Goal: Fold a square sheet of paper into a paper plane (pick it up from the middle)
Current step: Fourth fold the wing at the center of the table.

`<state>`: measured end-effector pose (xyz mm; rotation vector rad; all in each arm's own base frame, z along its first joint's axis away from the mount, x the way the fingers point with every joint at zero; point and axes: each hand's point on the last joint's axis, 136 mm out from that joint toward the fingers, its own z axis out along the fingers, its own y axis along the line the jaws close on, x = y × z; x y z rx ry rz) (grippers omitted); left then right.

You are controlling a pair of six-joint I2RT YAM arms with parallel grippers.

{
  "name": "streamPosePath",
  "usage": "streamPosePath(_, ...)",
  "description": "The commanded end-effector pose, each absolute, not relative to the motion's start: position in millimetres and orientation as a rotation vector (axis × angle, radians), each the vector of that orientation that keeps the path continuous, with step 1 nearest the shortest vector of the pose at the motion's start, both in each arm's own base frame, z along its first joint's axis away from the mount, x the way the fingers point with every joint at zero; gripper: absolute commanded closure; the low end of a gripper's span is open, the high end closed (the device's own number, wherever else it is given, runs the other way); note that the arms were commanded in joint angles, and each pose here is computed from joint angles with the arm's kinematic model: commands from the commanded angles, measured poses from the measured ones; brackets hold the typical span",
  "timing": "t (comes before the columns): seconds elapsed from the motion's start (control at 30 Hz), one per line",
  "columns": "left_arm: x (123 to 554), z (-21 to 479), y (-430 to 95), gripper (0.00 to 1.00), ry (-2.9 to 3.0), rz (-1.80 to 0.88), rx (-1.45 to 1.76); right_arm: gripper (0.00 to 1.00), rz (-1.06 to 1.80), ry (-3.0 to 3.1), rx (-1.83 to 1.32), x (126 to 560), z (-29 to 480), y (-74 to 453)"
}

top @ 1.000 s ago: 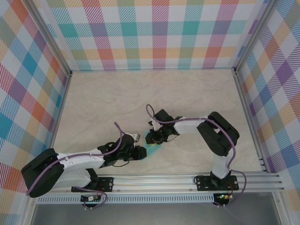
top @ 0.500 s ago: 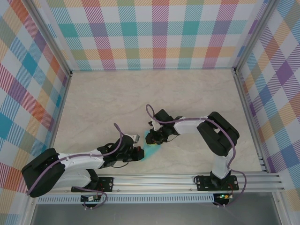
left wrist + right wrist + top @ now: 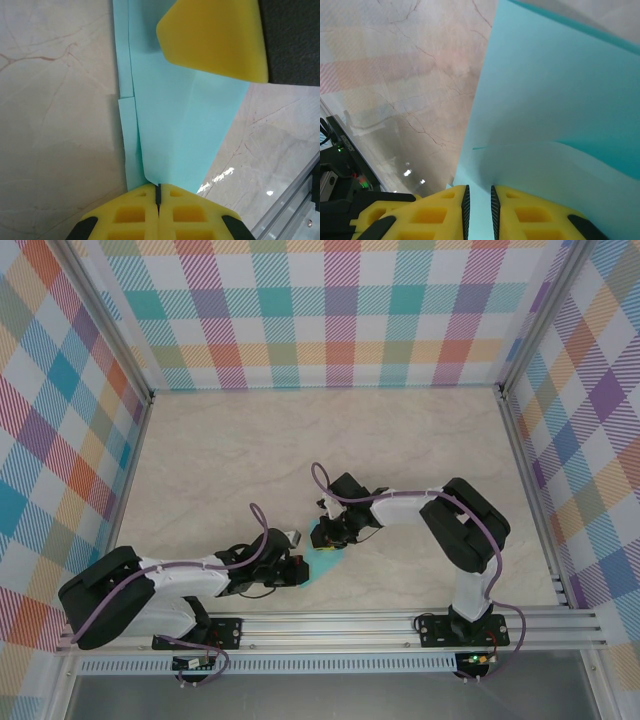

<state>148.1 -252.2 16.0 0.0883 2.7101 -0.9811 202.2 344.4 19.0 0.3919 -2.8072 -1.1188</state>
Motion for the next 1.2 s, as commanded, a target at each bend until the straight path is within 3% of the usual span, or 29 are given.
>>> streamPosePath(0.0, 130, -17, -221, 1.0, 2.868, -0.803, 0.014, 0.79, -1.045, -2.831, 0.375, 205, 8, 339)
streamPosePath(0.2, 128, -8, -209, 1.0, 2.845, -0.781, -0.012, 0.79, -0.989, -2.854, 0.359, 205, 2, 333)
streamPosePath(0.57, 124, 3, -218, 0.88, 2.818, -0.884, 0.033, 0.8, -0.978, -2.852, 0.365, 205, 0, 333)
streamPosePath(0.67, 122, 3, -217, 0.81, 2.825, -0.88, 0.027, 0.8, -0.975, -2.851, 0.367, 204, 0, 333)
streamPosePath(0.73, 122, 3, -216, 0.82, 2.825, -0.882, 0.022, 0.8, -0.967, -2.85, 0.364, 204, -2, 332)
streamPosePath(0.83, 122, 3, -213, 0.97, 2.826, -0.863, 0.018, 0.8, -0.958, -2.847, 0.359, 204, -4, 331)
streamPosePath(1.0, 120, 2, -211, 1.0, 2.849, -0.838, 0.016, 0.8, -0.936, -2.853, 0.355, 204, -6, 330)
streamPosePath(1.03, 119, 2, -209, 0.97, 2.861, -0.821, 0.021, 0.8, -0.934, -2.854, 0.354, 204, -6, 330)
streamPosePath(1.07, 119, 2, -206, 0.87, 2.874, -0.79, 0.016, 0.8, -0.93, -2.855, 0.355, 204, -6, 329)
streamPosePath(1.13, 120, 6, -202, 0.82, 2.874, -0.758, -0.008, 0.8, -0.924, -2.855, 0.358, 204, -6, 329)
streamPosePath(1.17, 121, 9, -199, 0.75, 2.869, -0.742, -0.022, 0.81, -0.917, -2.856, 0.357, 204, -7, 329)
